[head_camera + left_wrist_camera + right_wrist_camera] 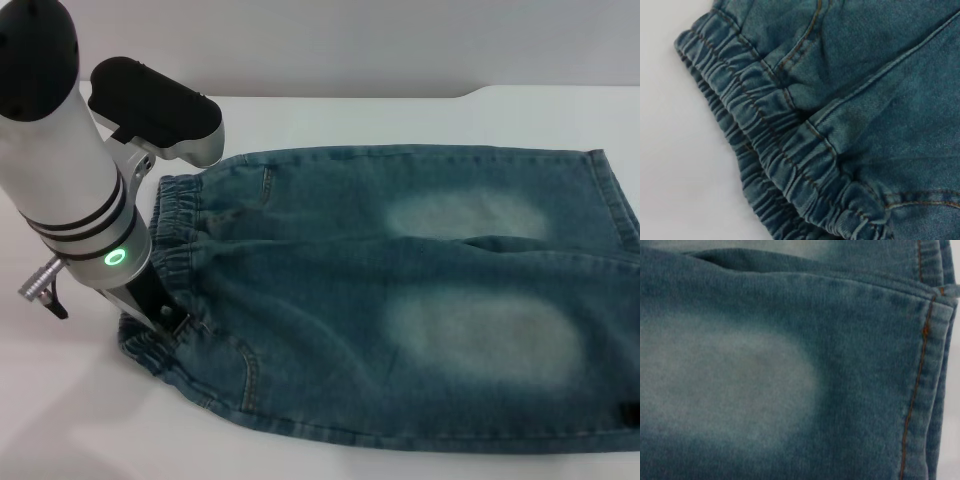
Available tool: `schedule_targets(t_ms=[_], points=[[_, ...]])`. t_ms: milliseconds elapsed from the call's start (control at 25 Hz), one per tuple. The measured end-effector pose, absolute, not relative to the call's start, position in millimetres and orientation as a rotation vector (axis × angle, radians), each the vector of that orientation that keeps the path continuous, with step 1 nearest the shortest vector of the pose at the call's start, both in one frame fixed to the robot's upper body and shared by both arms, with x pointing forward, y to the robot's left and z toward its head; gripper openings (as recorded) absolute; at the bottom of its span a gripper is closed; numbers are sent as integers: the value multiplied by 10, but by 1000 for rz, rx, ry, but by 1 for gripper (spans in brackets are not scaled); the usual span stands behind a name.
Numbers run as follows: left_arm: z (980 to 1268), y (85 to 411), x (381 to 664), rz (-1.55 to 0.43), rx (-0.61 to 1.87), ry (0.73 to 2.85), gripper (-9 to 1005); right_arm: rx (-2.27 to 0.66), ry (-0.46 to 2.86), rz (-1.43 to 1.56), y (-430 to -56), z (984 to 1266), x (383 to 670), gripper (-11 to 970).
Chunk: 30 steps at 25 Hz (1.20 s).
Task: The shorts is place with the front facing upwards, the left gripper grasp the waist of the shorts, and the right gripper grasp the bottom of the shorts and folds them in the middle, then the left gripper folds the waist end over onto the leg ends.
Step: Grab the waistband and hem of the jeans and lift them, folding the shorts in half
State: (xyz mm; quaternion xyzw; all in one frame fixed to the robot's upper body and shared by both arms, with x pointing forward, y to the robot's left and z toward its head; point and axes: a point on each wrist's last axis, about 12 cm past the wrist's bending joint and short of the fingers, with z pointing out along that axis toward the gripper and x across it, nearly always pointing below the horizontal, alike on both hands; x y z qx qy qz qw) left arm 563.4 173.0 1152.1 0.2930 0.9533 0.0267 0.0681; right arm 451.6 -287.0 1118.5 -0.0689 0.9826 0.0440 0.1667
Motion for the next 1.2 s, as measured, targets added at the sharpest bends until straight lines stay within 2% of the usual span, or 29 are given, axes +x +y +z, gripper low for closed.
schedule_targets(t_ms=[560, 1000, 1200], points=[[11538, 1708, 5646, 78, 893, 2863, 60, -250, 2792, 189, -2870, 11188, 4489, 658], [11544, 1711, 5658, 82, 891, 2855, 64, -306, 2787, 247, -2809, 11197, 4488, 199], [11528, 1723, 5658, 76, 882, 2853, 66, -315, 2785, 252, -2803, 11205, 4488, 33]])
